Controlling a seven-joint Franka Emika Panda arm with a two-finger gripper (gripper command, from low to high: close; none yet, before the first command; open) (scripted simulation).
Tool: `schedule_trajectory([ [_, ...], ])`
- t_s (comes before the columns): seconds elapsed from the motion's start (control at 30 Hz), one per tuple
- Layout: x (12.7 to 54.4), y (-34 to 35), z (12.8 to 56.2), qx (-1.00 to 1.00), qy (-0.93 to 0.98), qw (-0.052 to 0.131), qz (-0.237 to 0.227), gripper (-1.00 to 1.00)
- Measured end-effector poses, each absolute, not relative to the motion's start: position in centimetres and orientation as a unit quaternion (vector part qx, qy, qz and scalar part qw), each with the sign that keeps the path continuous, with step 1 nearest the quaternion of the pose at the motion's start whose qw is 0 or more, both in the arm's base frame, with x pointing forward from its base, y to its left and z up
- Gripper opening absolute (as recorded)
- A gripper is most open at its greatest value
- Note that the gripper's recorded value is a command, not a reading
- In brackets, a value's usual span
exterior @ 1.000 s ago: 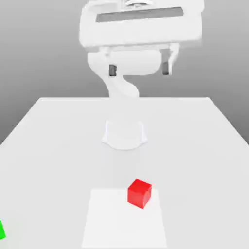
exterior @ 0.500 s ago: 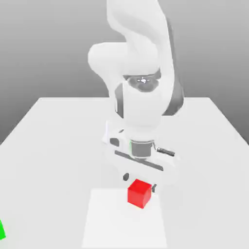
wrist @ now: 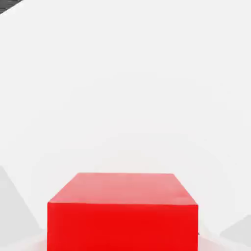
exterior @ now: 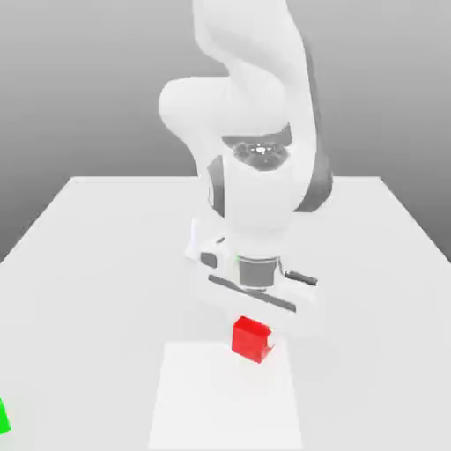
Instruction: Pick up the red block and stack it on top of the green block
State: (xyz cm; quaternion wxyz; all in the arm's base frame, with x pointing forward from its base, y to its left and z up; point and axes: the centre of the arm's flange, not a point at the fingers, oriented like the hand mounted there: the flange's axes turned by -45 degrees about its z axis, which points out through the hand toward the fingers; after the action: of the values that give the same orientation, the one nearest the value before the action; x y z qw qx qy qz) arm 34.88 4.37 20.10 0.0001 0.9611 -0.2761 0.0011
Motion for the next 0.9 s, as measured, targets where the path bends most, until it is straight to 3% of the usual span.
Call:
schedule_trajectory([
  [0.43, 45.9, -15.7, 23.5, 0.848, -0.53, -0.015, -0.002, -1.0],
  [0.67, 45.8, -31.2, 24.2, 0.754, -0.657, -0.003, 0.0, -1.0],
  [0.77, 45.6, -32.9, 20.5, 0.743, -0.669, -0.001, 0.001, -1.0],
  [0.8, 45.6, -33.0, 19.1, 0.742, -0.67, -0.001, 0.001, 1.0],
  [0.9, 45.6, -33.0, 19.1, 0.742, -0.67, -0.001, 0.001, 1.0],
])
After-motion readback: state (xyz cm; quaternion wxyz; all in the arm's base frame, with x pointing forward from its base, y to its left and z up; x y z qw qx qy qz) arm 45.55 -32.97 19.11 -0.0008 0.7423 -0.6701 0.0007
